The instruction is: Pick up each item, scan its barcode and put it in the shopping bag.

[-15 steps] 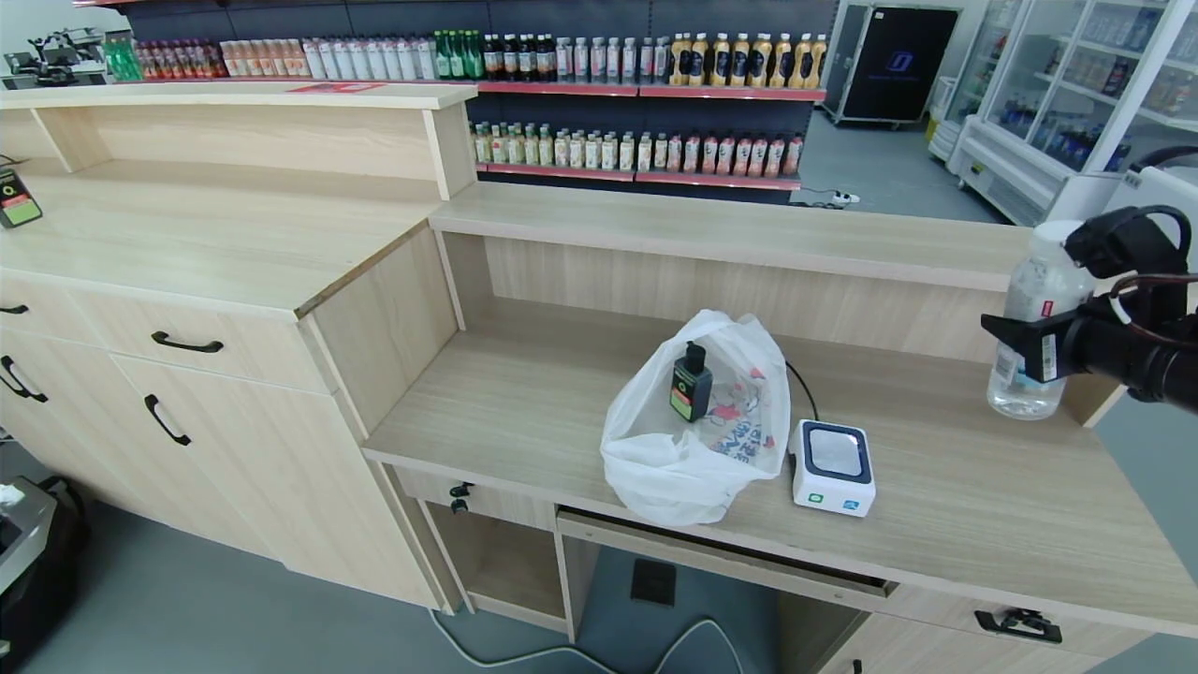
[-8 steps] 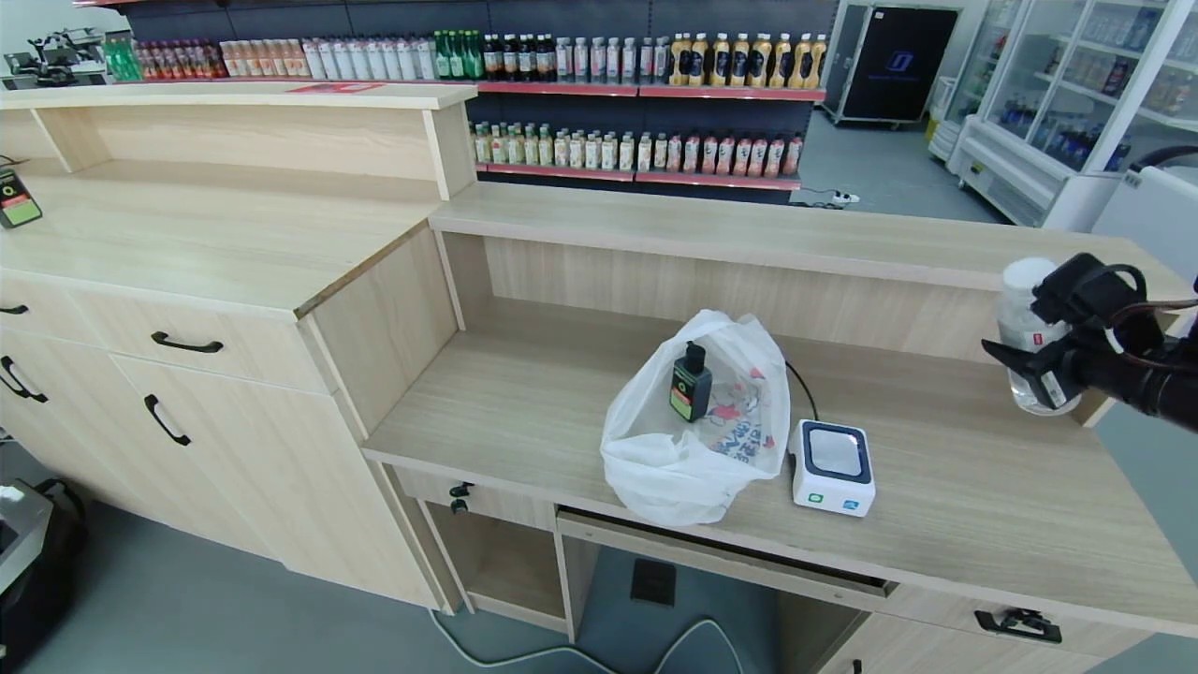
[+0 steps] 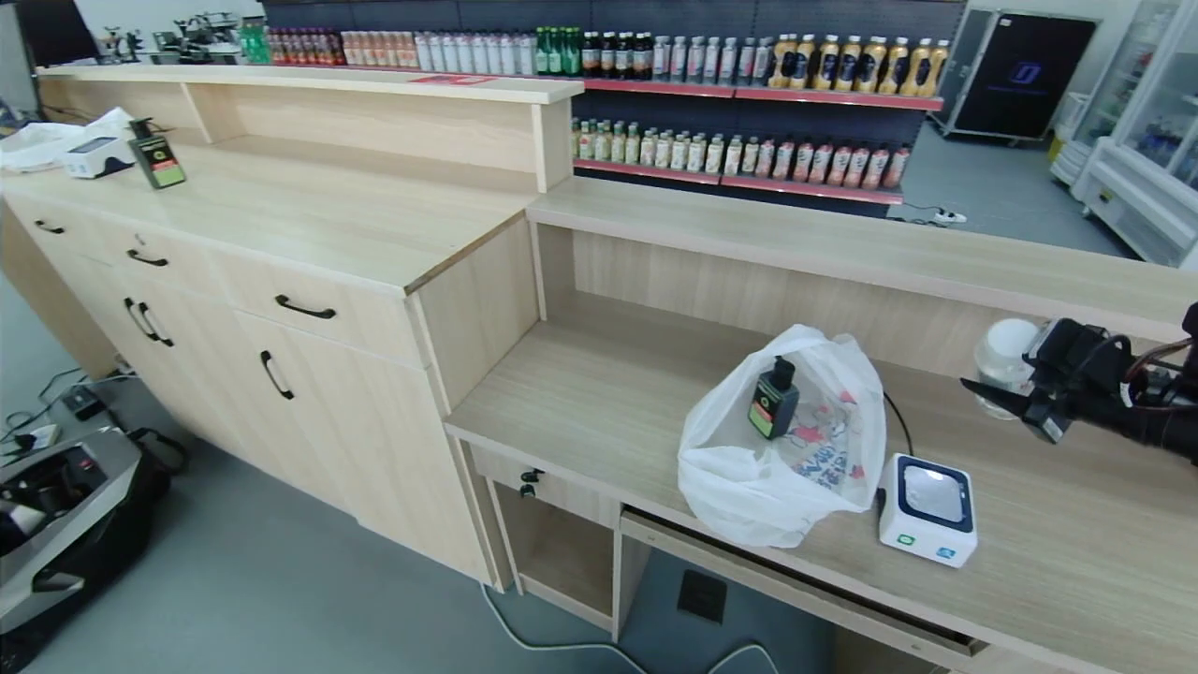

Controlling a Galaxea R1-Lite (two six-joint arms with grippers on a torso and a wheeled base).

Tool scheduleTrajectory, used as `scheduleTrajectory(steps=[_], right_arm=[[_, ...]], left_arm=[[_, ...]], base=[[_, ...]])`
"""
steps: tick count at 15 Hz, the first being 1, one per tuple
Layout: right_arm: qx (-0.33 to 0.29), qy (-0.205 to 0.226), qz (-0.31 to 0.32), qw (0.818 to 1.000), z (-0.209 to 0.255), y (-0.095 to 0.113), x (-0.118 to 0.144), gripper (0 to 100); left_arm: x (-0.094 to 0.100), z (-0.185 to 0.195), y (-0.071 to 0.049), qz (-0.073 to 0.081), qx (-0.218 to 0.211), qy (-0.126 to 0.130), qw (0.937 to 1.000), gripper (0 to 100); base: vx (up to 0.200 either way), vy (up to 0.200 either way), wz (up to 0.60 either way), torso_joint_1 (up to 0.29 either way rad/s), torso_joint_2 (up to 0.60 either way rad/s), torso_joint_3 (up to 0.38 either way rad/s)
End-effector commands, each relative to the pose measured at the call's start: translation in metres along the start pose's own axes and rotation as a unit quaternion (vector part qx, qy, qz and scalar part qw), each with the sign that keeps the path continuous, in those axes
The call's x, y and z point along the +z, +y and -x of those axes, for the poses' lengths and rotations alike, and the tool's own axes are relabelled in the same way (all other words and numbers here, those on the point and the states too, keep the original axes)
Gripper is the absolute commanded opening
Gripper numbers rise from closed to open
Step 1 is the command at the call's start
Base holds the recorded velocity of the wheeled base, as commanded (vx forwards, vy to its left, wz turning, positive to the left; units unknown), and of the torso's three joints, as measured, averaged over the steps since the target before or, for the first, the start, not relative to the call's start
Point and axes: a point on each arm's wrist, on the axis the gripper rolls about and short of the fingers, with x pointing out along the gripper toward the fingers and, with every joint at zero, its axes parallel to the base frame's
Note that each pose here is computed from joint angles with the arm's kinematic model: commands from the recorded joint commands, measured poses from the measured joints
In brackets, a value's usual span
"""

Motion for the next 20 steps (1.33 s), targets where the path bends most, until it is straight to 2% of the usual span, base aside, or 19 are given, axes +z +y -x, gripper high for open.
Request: scheduleTrajectory(steps=[1,4,12,13,20], right_arm=[[0.026,0.0,0.017,1.0,-0.009,0.008,-0.029,0],[0.055,-0.042,0.05,0.996,-0.02,0.016,-0.045,0],[0.066,-0.047,0.091,0.993,-0.024,0.024,-0.053,0],[0.072,-0.062,0.1,0.99,-0.021,0.025,-0.058,0],[0.102,-0.067,0.112,0.986,-0.022,0.042,-0.08,0]], left_arm=[[0.0,0.0,0.0,-0.001,0.001,0.0,1.0,0],[0.0,0.0,0.0,0.0,0.001,0.0,1.0,0],[0.0,0.0,0.0,0.0,0.001,0.0,1.0,0],[0.0,0.0,0.0,0.0,0.001,0.0,1.0,0],[0.0,0.0,0.0,0.0,0.001,0.0,1.0,0]], base=[[0.0,0.0,0.0,0.0,0.0,0.0],[0.0,0.0,0.0,0.0,0.0,0.0],[0.0,0.0,0.0,0.0,0.0,0.0],[0.0,0.0,0.0,0.0,0.0,0.0],[0.0,0.0,0.0,0.0,0.0,0.0]])
